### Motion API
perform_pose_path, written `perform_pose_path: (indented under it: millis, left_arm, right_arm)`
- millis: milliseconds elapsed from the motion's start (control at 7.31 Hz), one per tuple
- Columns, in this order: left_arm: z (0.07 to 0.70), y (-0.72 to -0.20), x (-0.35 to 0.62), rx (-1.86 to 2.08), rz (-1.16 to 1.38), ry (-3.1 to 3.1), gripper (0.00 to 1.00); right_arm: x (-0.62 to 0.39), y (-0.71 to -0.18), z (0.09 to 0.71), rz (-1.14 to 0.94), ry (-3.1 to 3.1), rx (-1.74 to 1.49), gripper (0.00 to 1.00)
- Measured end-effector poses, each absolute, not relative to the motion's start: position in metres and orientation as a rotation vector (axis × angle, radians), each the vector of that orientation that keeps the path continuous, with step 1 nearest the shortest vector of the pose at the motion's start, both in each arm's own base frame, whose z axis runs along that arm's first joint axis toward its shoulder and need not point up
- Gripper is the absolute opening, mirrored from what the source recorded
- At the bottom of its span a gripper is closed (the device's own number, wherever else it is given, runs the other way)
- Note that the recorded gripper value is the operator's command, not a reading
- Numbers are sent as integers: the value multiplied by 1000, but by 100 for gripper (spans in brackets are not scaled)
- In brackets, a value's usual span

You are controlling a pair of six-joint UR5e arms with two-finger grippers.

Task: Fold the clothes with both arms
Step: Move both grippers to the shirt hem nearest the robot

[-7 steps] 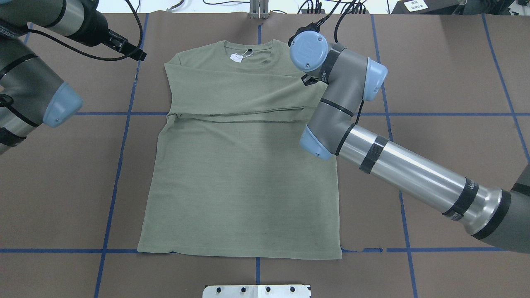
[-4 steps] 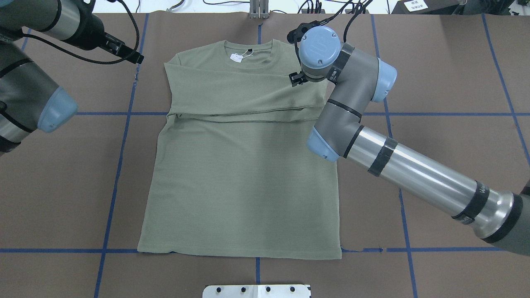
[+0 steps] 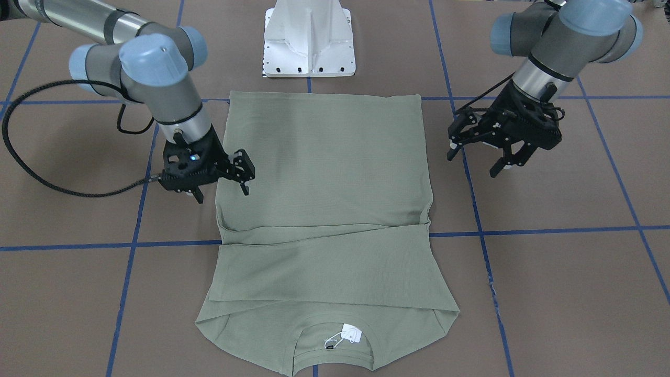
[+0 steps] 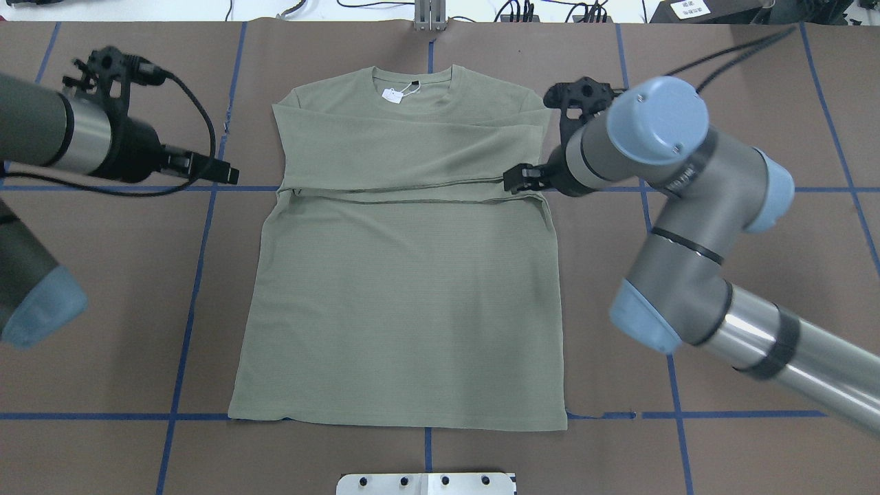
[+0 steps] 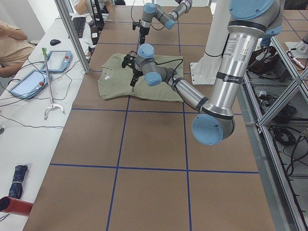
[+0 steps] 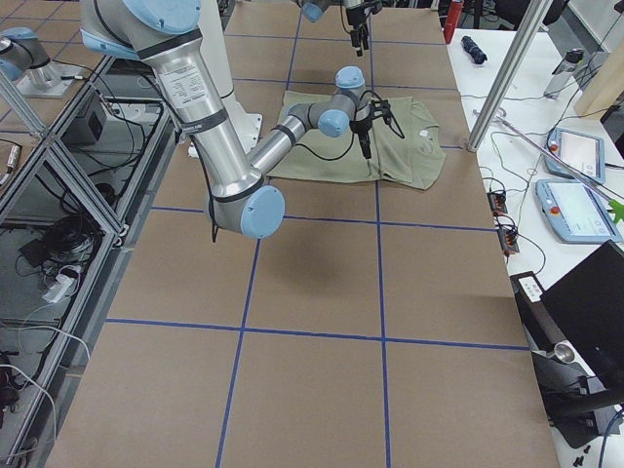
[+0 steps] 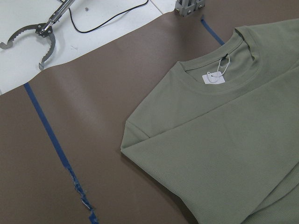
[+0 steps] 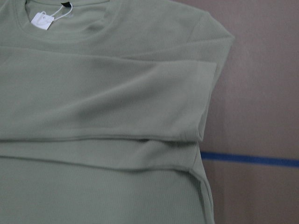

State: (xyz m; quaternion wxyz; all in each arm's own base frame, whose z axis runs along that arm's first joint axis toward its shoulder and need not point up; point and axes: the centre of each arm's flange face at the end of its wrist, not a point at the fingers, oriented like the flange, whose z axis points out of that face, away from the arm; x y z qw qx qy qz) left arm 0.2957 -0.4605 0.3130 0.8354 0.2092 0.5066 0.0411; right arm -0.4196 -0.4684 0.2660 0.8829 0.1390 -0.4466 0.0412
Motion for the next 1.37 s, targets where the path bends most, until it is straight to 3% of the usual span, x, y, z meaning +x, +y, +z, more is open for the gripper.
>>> perform_pose_path:
  millis: [410, 684, 957, 1367]
  left_arm:
    - [349, -359, 342, 329, -97, 1183, 87]
    - [376, -296, 387, 243, -201, 1159, 72]
    - [392, -246, 420, 180, -258, 1138, 72]
    - [418, -218, 423, 151, -231, 1082, 72]
  right_arm:
    - [-411, -314, 285, 270, -982, 205, 92]
    - [-418, -230, 299, 385, -981, 187, 95]
    - [-425, -193, 302, 413, -990, 197, 96]
    - [-427, -187, 303, 416, -990, 201, 97]
